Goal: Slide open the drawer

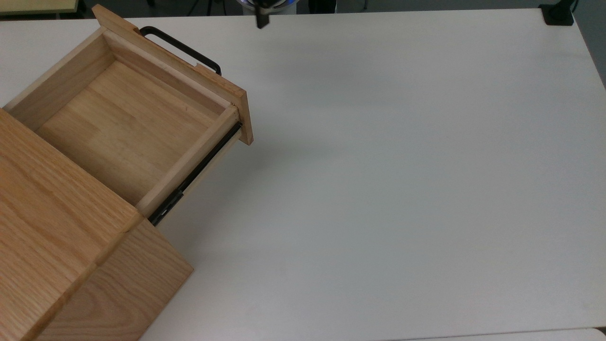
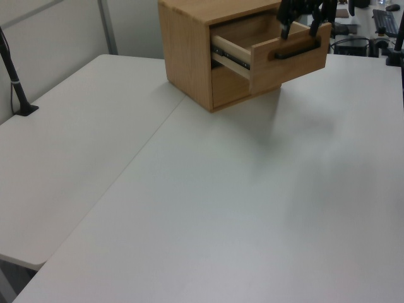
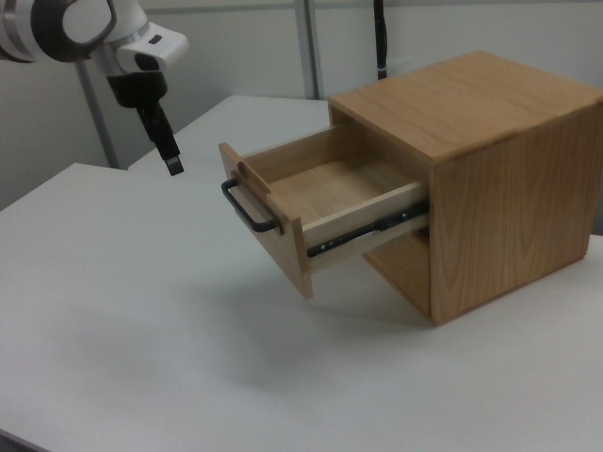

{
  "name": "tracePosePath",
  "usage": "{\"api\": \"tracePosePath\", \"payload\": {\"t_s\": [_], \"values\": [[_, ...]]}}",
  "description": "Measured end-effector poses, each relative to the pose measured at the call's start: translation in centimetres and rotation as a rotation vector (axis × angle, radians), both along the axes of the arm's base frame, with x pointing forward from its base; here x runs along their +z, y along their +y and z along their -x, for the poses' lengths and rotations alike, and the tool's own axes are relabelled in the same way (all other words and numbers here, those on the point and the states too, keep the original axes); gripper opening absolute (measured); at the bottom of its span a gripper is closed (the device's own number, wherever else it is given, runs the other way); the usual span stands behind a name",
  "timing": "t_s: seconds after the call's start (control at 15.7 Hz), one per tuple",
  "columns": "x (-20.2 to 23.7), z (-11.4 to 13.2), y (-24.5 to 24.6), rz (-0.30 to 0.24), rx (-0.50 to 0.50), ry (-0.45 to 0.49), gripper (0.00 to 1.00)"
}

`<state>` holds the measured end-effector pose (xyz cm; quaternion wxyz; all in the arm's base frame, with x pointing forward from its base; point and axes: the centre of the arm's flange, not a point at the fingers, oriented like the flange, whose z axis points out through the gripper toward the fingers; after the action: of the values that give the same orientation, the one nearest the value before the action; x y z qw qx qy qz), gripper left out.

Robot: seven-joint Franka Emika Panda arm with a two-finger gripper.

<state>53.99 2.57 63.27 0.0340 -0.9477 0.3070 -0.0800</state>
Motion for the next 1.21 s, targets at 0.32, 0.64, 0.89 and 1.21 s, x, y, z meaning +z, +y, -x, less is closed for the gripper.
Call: {"api": "tracePosePath", "payload": {"t_s": [0.32, 0.64, 0.89, 1.21], "values": [[-2.0, -1.4, 2.7, 0.095, 0.375, 0.071, 1.0], [-3.1, -3.5, 2.4, 0.122, 0.526, 0.097, 1.0], [-2.7, -3.5, 1.6, 0.135, 0.637, 0.108, 1.0], [-2.4, -3.7, -0.4, 0.149, 0.719, 0.103, 1.0]]}}
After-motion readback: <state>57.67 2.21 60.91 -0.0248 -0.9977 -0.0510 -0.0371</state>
